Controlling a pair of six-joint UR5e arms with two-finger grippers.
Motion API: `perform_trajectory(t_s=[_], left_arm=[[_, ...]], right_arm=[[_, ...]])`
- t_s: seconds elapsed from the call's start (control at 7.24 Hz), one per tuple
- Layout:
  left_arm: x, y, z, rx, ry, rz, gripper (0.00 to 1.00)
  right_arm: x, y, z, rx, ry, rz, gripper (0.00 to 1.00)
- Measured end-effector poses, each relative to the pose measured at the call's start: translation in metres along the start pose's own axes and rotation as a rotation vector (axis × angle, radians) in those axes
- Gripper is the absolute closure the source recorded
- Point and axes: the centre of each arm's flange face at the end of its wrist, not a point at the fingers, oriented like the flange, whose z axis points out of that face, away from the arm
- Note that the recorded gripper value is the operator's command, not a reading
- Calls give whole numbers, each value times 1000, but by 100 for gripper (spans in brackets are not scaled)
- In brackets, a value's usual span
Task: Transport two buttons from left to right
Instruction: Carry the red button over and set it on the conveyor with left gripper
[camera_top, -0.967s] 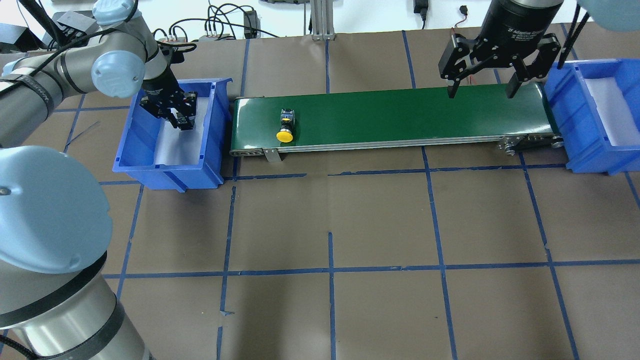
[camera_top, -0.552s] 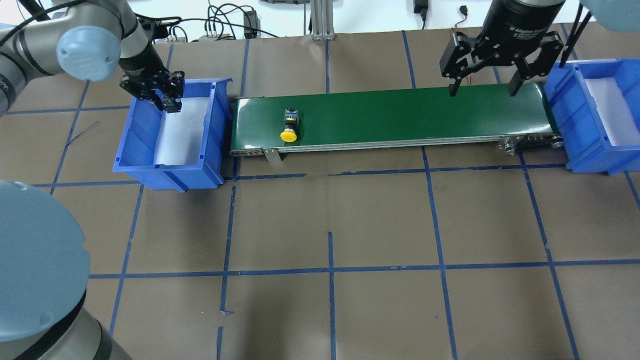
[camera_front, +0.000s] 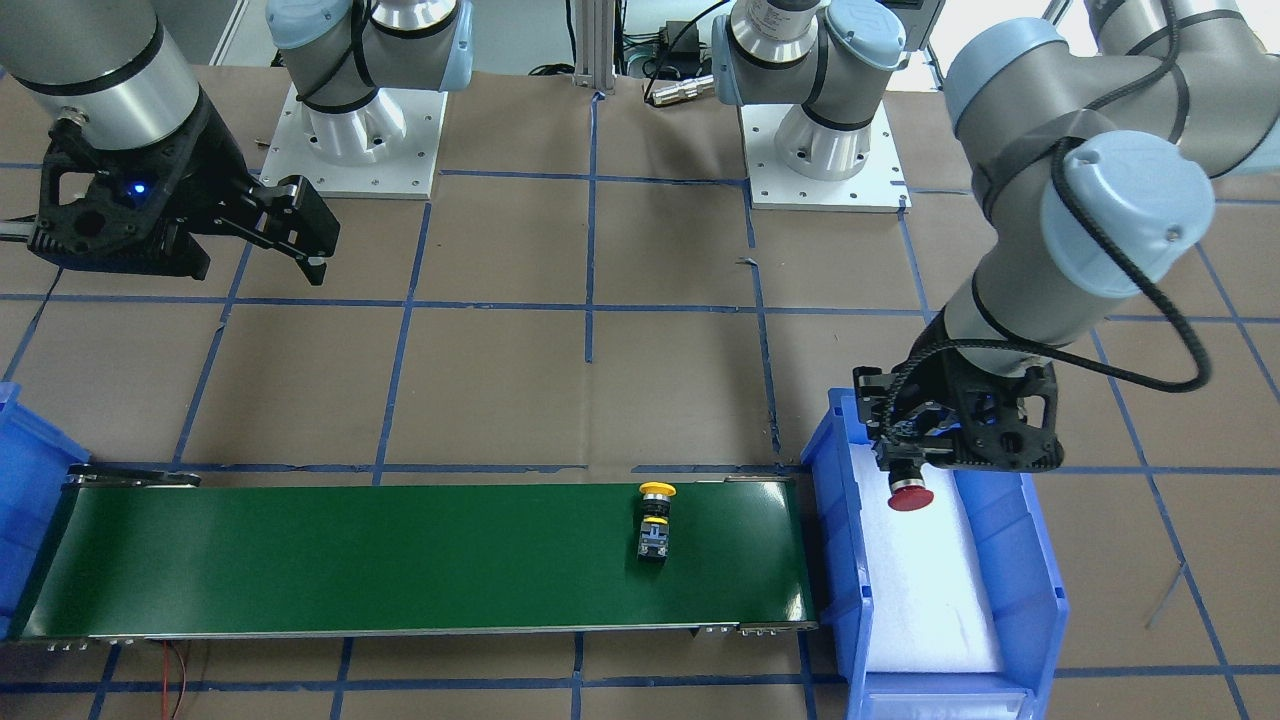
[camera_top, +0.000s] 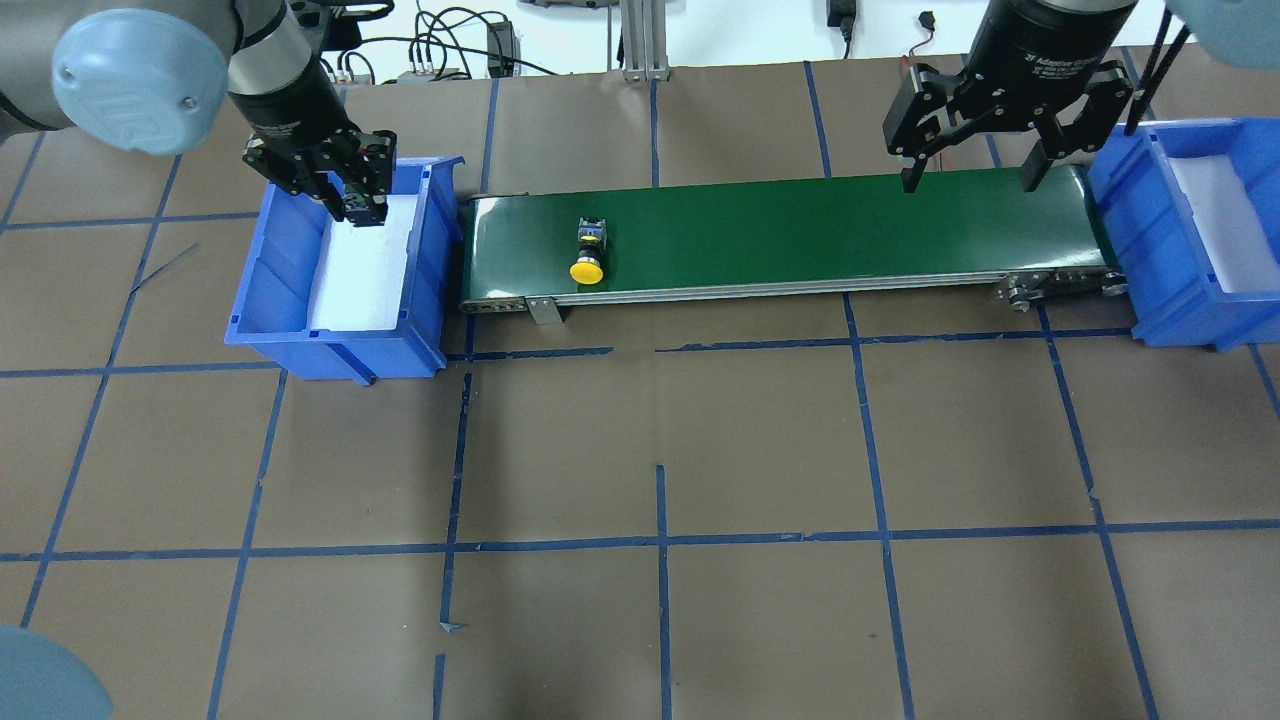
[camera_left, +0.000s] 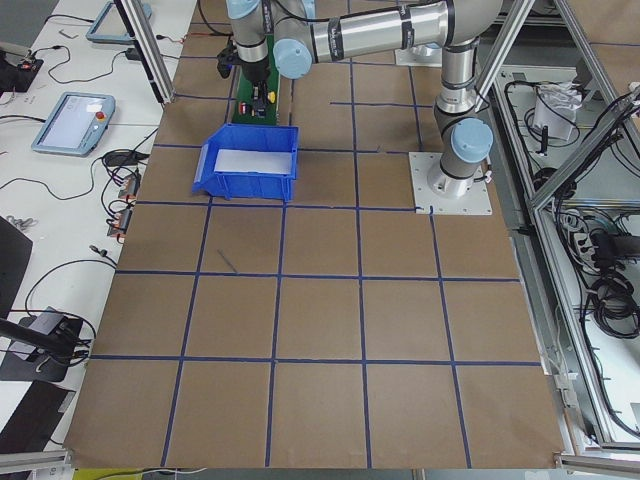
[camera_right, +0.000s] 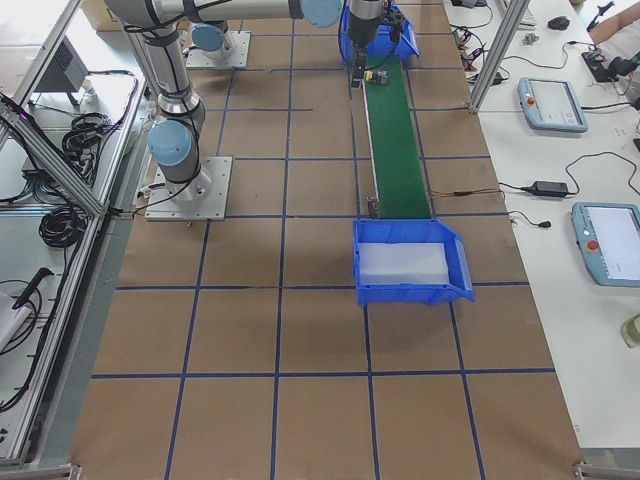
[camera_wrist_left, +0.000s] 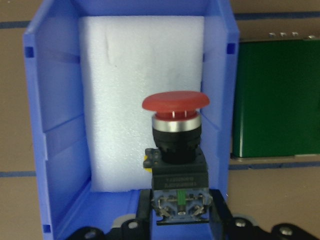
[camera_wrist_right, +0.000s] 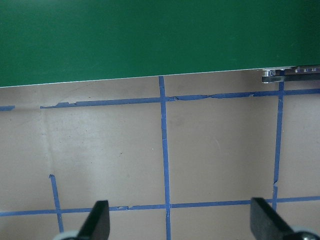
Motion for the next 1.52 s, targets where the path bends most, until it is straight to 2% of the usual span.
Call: perform_trajectory(t_s=[0.41, 0.83, 1.52], left_arm=[[46, -3, 19, 7, 17, -22, 97], [109, -33, 88, 18, -5, 12, 97], [74, -54, 131, -17, -6, 22, 95]], right_arm=[[0, 0, 1, -1, -3, 0, 0], [0, -1, 2, -4, -4, 0, 0], [2, -2, 2, -2, -3, 1, 0]])
